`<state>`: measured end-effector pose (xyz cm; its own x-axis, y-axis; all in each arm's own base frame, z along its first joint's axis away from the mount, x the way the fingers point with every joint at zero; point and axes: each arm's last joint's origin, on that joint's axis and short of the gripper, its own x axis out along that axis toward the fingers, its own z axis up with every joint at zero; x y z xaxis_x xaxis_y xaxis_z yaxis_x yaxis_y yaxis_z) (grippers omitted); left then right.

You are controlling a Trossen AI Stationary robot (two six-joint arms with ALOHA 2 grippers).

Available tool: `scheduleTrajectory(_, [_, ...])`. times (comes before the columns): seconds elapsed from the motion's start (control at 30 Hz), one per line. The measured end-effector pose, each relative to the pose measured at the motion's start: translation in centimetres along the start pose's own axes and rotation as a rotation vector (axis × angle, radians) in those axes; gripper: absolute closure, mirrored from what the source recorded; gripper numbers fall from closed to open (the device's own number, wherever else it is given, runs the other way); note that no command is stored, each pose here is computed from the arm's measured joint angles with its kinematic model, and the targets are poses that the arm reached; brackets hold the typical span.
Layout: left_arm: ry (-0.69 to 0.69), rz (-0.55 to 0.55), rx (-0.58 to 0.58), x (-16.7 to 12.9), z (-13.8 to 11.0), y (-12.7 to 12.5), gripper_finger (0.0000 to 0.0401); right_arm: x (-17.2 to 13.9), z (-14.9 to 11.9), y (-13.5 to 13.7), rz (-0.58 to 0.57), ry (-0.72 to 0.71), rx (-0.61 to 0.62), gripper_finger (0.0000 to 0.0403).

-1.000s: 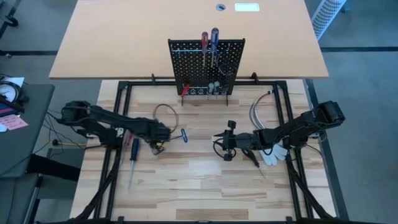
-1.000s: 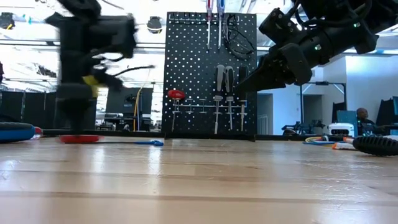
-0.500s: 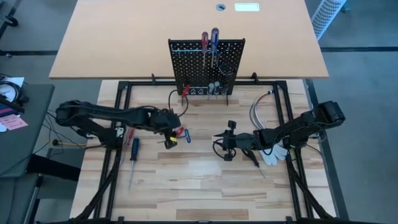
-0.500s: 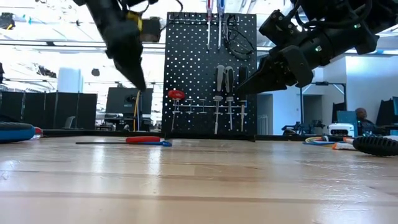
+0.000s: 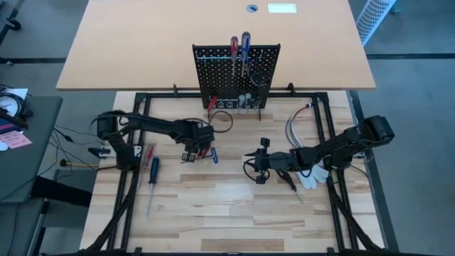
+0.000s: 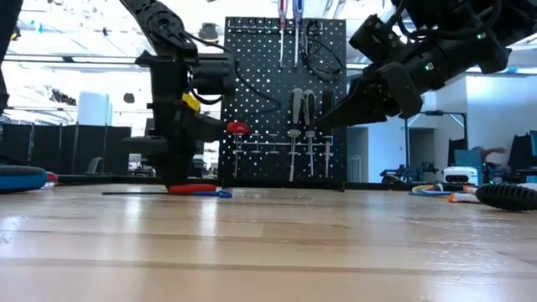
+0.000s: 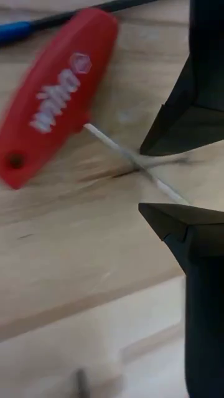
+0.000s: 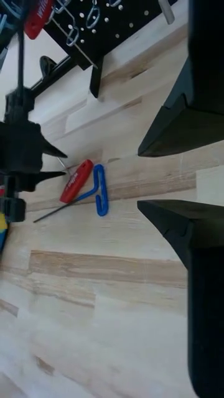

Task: Hang tools onto peg board
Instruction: Hang the red allen wrench on the pegboard

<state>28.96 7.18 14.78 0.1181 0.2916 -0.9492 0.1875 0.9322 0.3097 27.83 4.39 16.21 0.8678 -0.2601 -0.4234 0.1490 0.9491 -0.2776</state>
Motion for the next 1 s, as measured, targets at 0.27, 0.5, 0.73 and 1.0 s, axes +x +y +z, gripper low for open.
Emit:
scheduleTrajectory(0.27, [0.065,-0.127,-0.069,1.9,0.1,0.0,0.0376,0.0,-0.2,0.0,0.002,0.022,-0.010,0.0275])
scheduleTrajectory(0.5, [-0.023,-0.179,-0.225,1.0,-0.8,-0.2,0.0398,0.0,-0.3,0.1,0.005,0.030,-0.004,0.0275])
scheduleTrajectory(0.73, [-0.475,-0.120,-0.508,-1.2,-3.5,-1.8,0.0400,-0.1,-0.4,0.3,0.015,0.041,0.010,0.0275])
scheduleTrajectory(1.0, [-0.928,0.025,-0.703,-1.9,-4.5,-5.0,0.0401,0.2,0.4,-0.6,0.008,-0.038,0.130,0.0274])
